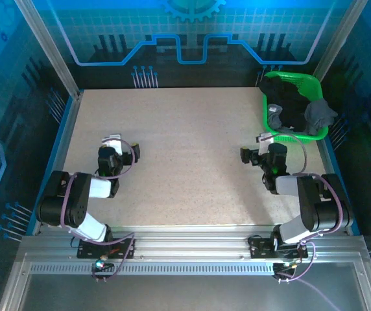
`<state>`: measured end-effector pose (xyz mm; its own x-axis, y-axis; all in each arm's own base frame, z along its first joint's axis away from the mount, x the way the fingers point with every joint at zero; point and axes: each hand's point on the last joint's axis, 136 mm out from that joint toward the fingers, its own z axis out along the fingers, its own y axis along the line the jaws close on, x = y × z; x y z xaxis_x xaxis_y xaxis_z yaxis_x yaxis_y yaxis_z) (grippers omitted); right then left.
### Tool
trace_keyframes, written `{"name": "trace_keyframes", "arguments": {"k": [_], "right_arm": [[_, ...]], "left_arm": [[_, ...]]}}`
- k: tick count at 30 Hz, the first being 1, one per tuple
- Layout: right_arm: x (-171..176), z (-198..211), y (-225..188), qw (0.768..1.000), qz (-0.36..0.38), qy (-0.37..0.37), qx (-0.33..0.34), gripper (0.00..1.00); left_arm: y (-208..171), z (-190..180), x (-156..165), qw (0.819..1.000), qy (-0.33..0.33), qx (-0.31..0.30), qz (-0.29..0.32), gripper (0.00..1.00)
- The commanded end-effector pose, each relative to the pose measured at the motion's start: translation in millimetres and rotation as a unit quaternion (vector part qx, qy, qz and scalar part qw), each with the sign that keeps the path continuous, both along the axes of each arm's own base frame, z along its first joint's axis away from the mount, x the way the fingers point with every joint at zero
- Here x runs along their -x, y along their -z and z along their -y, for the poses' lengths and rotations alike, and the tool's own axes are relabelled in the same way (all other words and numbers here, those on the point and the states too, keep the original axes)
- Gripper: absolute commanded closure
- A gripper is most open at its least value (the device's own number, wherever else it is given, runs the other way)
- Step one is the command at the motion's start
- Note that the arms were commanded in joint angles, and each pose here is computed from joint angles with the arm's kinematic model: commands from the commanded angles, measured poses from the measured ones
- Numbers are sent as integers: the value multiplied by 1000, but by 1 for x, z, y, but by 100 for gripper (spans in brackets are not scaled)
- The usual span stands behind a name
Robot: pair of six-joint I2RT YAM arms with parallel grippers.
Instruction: Fold and stack the t-shirts
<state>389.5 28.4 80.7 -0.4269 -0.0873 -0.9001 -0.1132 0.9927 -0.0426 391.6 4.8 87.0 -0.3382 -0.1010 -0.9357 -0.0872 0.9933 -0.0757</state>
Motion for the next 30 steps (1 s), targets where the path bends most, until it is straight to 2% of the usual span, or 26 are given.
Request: {"name": "trace_keyframes", "arguments": {"k": [1,13,19,23,27,30], "right_arm": [[-8,-1,-13,1000,22,-4,1,0],[-8,-2,-13,1000,23,-7,1,0],[-6,-3,-25,1000,20,-9,4,0],[-2,-6,-32,999,35,-16,5,0],[8,-3,-71,998,58,14,26,0],[17,-2,-147,992,110,58,20,0]], "left_arm": [[-8,5,-7,1000,16,-6,12,1],[-9,3,-6,1000,12,-5,13,1],[-16,-16,10,997,-46,-4,58,1],[-20,-12,11,997,-36,-7,64,1],[-57,-6,23,993,-60,-54,90,1],[-120,21,24,988,-31,-83,124,1]]}}
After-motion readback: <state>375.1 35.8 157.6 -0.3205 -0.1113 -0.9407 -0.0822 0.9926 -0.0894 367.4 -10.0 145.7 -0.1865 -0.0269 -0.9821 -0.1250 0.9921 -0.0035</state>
